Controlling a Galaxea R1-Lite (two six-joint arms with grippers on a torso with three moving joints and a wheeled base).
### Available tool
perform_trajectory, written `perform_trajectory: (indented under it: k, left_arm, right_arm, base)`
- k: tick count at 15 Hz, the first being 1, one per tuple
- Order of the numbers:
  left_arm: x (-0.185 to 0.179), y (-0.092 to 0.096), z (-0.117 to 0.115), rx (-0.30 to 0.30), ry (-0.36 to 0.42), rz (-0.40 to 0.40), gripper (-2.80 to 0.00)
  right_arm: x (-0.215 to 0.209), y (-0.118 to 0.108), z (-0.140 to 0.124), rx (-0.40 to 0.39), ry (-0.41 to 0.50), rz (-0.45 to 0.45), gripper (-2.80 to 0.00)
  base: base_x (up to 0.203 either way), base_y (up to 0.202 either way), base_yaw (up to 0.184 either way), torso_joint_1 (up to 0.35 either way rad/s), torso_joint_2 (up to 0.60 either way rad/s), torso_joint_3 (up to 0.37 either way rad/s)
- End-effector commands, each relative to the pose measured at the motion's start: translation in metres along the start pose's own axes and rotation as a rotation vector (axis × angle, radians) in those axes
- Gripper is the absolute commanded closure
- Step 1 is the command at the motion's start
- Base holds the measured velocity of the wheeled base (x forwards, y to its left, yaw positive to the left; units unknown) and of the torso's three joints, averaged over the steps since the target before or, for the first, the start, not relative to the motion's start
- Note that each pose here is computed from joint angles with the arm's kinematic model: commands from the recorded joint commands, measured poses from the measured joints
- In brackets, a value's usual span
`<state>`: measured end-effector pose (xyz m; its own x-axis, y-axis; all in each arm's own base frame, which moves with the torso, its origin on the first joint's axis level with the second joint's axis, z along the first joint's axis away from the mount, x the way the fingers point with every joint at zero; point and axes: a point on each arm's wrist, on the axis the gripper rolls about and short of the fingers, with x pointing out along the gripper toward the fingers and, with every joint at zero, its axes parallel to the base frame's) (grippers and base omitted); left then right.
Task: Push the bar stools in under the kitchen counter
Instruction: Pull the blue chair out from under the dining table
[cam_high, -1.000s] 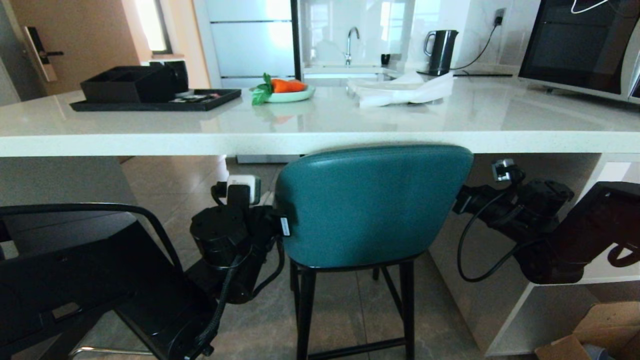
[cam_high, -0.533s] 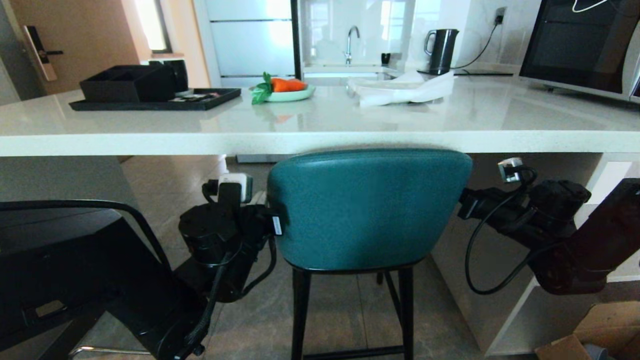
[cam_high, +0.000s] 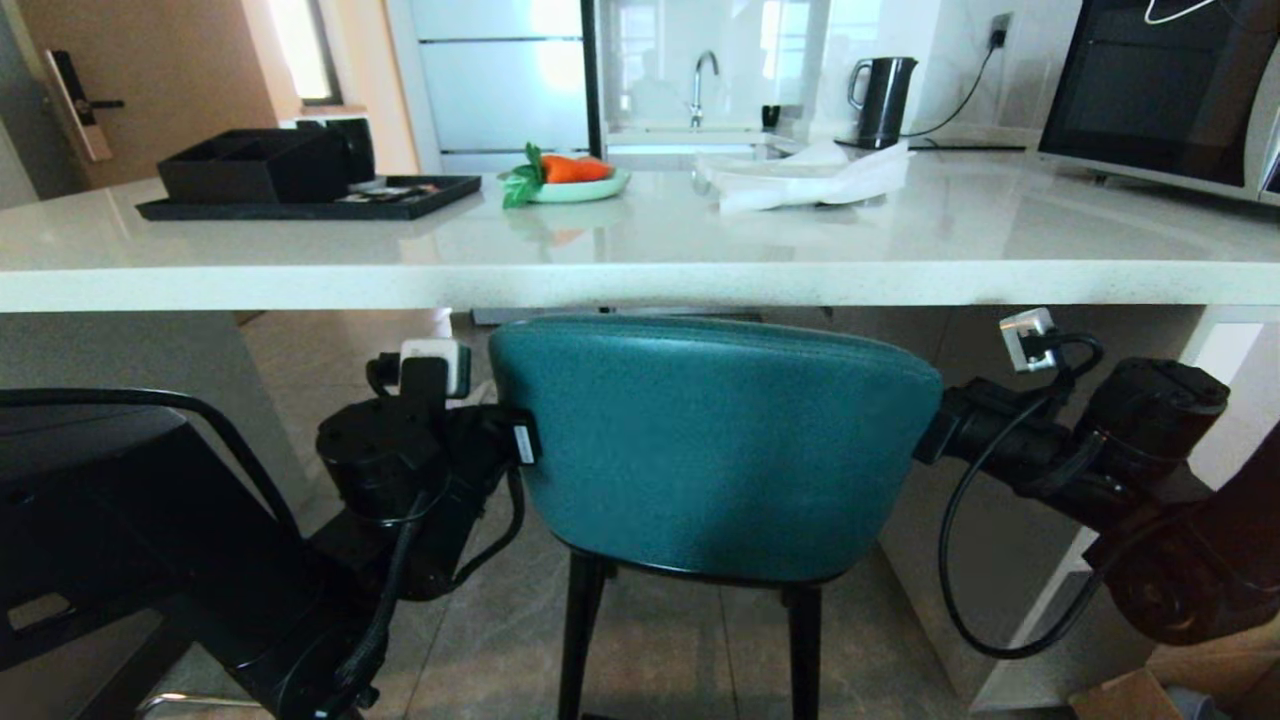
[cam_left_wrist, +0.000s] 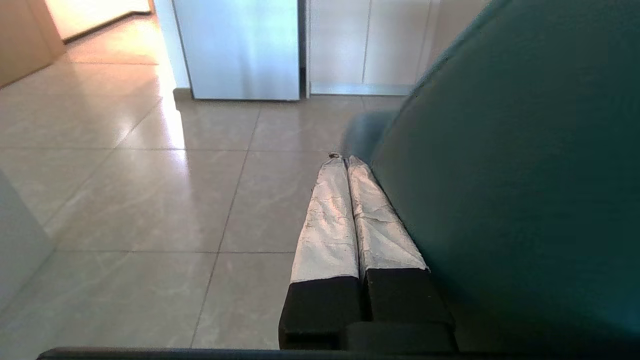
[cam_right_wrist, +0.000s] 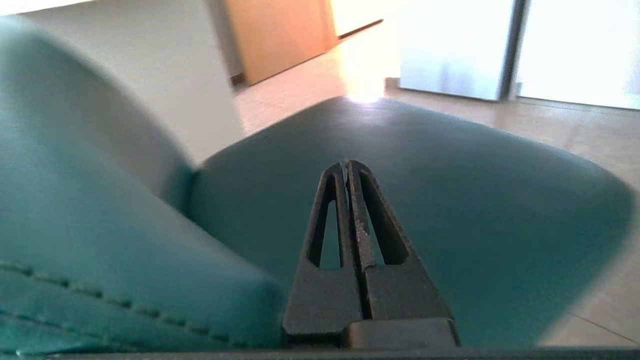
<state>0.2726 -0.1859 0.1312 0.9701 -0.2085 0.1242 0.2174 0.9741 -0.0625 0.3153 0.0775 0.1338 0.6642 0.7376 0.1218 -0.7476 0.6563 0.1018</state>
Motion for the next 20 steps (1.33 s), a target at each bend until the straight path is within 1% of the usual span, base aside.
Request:
perform_trajectory:
  k: [1, 4, 7, 9, 12, 16, 17, 18, 19, 20]
  left_arm:
    - [-0.005, 0.0, 0.009, -0.015, -0.031, -0.011, 0.0]
    - [-0.013, 0.003, 0.007, -0.008, -0.011, -0.009, 0.0]
    - [-0.017, 0.001, 0.016, -0.019, -0.034, -0.021, 0.0]
    - [-0.028, -0.009, 0.023, -0.032, -0.043, -0.064, 0.0]
    - [-0.049, -0.026, 0.02, -0.033, -0.011, -0.149, 0.0]
    - [-0.07, -0.038, 0.017, -0.027, 0.024, -0.227, 0.0]
    - [-0.071, -0.036, 0.016, -0.025, 0.028, -0.223, 0.0]
    - [-0.069, -0.03, 0.017, -0.023, 0.026, -0.2, 0.0]
    - [-0.068, -0.02, 0.018, -0.019, 0.027, -0.181, 0.0]
    - [-0.072, -0.01, 0.019, -0.014, 0.034, -0.185, 0.0]
  right_arm:
    - [-0.003, 0.008, 0.008, -0.012, -0.02, 0.008, 0.0]
    - [-0.005, 0.0, 0.001, 0.0, -0.002, -0.02, 0.0]
    - [-0.004, -0.003, -0.004, 0.009, 0.009, -0.039, 0.0]
    - [-0.005, -0.006, -0.007, 0.015, 0.015, -0.057, 0.0]
    - [-0.008, -0.011, -0.011, 0.021, 0.024, -0.076, 0.0]
    - [-0.013, -0.016, -0.012, 0.023, 0.028, -0.099, 0.0]
    - [-0.015, -0.018, -0.012, 0.026, 0.03, -0.108, 0.0]
    - [-0.016, -0.018, -0.012, 0.028, 0.032, -0.113, 0.0]
    - [-0.017, -0.019, -0.012, 0.028, 0.031, -0.115, 0.0]
    - [-0.018, -0.019, -0.012, 0.027, 0.032, -0.119, 0.0]
  base:
    - [0.0, 0.0, 0.0, 0.0, 0.0, 0.0]
    - [0.0, 0.0, 0.0, 0.0, 0.0, 0.0]
    - [0.0, 0.0, 0.0, 0.0, 0.0, 0.0]
    - [0.0, 0.0, 0.0, 0.0, 0.0, 0.0]
    - [0.0, 0.0, 0.0, 0.0, 0.0, 0.0]
    - [0.0, 0.0, 0.0, 0.0, 0.0, 0.0]
    - [0.0, 0.0, 0.0, 0.0, 0.0, 0.0]
    - [0.0, 0.0, 0.0, 0.0, 0.0, 0.0]
    - [0.0, 0.0, 0.0, 0.0, 0.0, 0.0]
    - [0.0, 0.0, 0.0, 0.0, 0.0, 0.0]
